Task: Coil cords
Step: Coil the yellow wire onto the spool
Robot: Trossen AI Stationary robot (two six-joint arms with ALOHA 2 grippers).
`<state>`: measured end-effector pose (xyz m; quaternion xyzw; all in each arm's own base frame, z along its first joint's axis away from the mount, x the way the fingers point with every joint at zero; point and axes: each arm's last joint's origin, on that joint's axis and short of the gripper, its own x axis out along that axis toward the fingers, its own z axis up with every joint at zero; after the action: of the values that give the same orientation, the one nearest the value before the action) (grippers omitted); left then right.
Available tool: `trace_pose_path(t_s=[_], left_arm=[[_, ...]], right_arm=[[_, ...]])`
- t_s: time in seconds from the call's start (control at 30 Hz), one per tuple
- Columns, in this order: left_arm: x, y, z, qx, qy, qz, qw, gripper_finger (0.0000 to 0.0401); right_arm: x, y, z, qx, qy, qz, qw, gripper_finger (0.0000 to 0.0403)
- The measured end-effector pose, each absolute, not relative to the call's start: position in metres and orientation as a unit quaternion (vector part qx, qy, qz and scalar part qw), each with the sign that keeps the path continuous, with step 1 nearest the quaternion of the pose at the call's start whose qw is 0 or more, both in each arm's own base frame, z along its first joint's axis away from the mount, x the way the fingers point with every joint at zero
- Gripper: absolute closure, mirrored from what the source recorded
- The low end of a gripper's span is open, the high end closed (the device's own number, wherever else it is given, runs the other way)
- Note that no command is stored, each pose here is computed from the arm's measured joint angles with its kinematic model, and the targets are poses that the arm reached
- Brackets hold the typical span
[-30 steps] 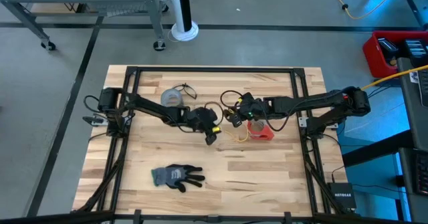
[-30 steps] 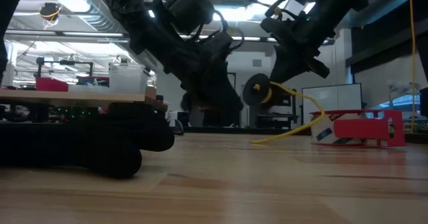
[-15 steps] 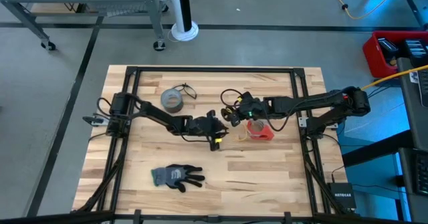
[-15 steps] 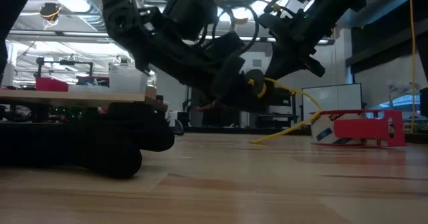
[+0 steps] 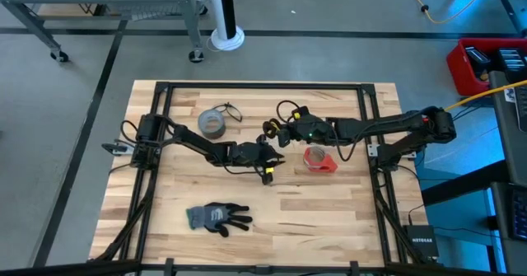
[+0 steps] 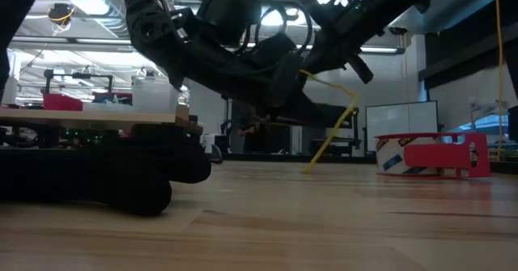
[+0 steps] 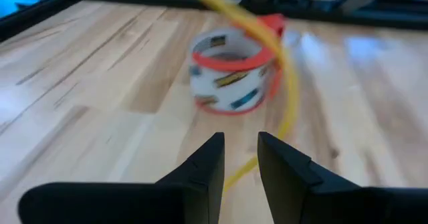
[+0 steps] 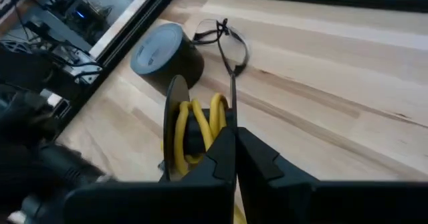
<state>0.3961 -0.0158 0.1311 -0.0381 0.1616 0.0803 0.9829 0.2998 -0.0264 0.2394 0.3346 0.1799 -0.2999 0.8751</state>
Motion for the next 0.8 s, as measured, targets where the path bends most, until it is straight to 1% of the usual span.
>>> trace_pose_path(t_s=[0.1, 0.4, 0.6, 0.8], left_arm=[[0.398, -0.016, 0.136, -0.043, 0.138, 0.080, 0.986, 0.0319], [0.398, -0.016, 0.136, -0.065, 0.137, 0.085, 0.985, 0.0319], [0.397, -0.020, 0.136, -0.070, 0.137, 0.081, 0.985, 0.0319], [0.397, -0.026, 0.135, -0.067, 0.138, 0.073, 0.985, 0.0319]], right_arm=[[0.300, -0.027, 0.240, 0.335, 0.174, -0.301, 0.876, 0.0398], [0.300, -0.027, 0.240, 0.330, 0.168, -0.314, 0.875, 0.0398], [0.303, -0.028, 0.245, 0.337, 0.142, -0.305, 0.880, 0.0398], [0.303, -0.029, 0.247, 0.334, 0.125, -0.316, 0.879, 0.0398]])
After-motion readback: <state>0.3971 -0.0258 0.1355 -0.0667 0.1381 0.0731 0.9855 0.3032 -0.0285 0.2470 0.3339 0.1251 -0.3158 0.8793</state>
